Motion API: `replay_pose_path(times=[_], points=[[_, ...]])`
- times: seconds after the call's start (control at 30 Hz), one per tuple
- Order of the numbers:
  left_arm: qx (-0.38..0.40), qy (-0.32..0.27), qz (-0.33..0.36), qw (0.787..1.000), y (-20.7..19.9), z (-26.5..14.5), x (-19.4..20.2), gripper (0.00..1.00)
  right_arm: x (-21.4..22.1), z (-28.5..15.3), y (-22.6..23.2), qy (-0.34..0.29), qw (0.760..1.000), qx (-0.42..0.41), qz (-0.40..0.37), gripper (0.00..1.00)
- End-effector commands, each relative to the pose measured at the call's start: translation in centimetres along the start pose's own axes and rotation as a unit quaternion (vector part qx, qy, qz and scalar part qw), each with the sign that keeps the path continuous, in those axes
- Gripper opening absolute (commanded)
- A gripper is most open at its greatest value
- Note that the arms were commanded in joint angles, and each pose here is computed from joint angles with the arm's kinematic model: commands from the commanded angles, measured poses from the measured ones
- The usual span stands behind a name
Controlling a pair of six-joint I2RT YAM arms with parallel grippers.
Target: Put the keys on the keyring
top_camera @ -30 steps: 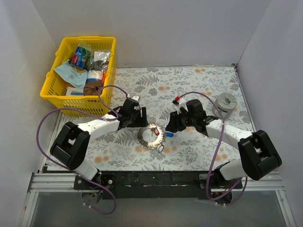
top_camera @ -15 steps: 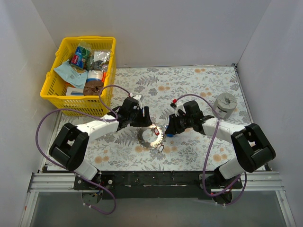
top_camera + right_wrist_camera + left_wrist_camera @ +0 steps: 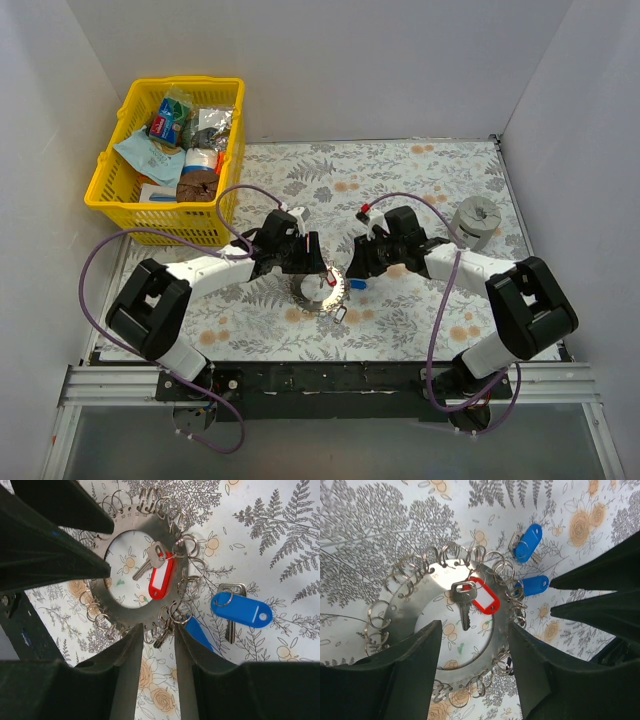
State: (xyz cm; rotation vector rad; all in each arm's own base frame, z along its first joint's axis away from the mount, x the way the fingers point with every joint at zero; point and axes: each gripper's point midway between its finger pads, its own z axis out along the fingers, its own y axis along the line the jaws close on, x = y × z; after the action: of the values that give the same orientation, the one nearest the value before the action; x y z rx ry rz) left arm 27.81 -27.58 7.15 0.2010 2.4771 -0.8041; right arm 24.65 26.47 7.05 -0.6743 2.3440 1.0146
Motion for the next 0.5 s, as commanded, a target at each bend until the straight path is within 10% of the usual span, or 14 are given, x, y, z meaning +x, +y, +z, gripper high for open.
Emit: replay_pose_path(times=[0.0,0.47], points=[[0.009,0.031,-0.015,0.999,-0.3,-0.2,2.1,0.53,-0.7,0.9,0.6,0.011,1.000,-0.016,-0.011,0.39],[-0.103,0.088,-0.032,0.990,5.1,0.5,6.6,0.40,3.0,1.9,0.4,0.080,0.997,-0.003,-0.007,0.34]])
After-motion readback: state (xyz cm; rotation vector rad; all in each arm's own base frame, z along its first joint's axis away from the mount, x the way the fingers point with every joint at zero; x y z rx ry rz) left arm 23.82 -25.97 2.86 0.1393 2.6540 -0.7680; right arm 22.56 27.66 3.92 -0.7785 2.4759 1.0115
